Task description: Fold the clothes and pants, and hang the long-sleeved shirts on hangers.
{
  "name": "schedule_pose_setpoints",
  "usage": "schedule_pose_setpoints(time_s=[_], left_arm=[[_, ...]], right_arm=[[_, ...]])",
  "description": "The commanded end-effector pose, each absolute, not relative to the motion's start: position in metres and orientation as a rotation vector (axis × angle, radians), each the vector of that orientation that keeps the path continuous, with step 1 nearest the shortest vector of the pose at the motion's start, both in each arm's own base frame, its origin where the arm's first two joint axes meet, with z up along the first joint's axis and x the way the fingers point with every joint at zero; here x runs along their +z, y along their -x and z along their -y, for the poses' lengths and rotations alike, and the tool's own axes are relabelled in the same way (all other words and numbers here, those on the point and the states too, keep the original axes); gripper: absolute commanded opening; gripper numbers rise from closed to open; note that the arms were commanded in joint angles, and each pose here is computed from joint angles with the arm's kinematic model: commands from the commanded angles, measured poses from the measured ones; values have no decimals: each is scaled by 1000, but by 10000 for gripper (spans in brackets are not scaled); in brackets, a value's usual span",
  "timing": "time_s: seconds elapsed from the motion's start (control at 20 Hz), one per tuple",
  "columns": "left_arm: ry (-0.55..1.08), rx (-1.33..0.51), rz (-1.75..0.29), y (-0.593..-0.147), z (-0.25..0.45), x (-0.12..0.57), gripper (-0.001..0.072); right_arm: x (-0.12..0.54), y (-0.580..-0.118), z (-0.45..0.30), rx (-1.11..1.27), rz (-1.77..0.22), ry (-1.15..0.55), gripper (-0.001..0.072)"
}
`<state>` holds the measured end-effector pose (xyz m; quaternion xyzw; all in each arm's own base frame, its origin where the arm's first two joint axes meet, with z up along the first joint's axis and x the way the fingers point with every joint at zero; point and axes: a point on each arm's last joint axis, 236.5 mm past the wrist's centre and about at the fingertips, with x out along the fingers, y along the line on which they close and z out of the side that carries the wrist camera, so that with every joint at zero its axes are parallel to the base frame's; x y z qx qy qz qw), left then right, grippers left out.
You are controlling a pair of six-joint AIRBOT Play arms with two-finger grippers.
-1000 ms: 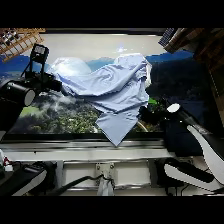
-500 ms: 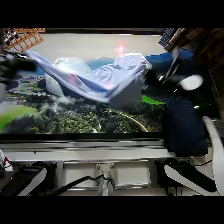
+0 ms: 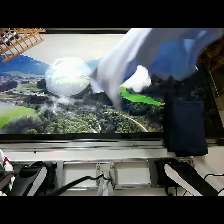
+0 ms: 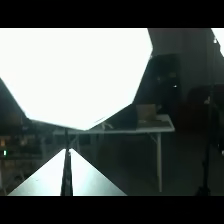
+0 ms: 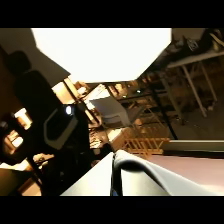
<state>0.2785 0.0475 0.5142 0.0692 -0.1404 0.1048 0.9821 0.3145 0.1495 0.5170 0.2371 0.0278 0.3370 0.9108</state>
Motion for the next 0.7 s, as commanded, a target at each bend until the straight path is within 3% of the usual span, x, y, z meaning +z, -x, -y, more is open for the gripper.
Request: schedule_pose_setpoints(time_s=[0.0,0.15,0.35,0.65], left_arm=[[-8,150,2,-278,-38,447,7],[197,-77,-318,-317,19,323,10],[406,-281,-578,-323,78,201,10],[439,-269,-684,-319,80,146,10]], right_arm=[[513,-289,-162,742,-139,-439,23],[491,-303,-165,744,-221,-433,23],[477,-325,-181,813,-290,-509,23],[476,-325,-273,1056,-335,-579,23]])
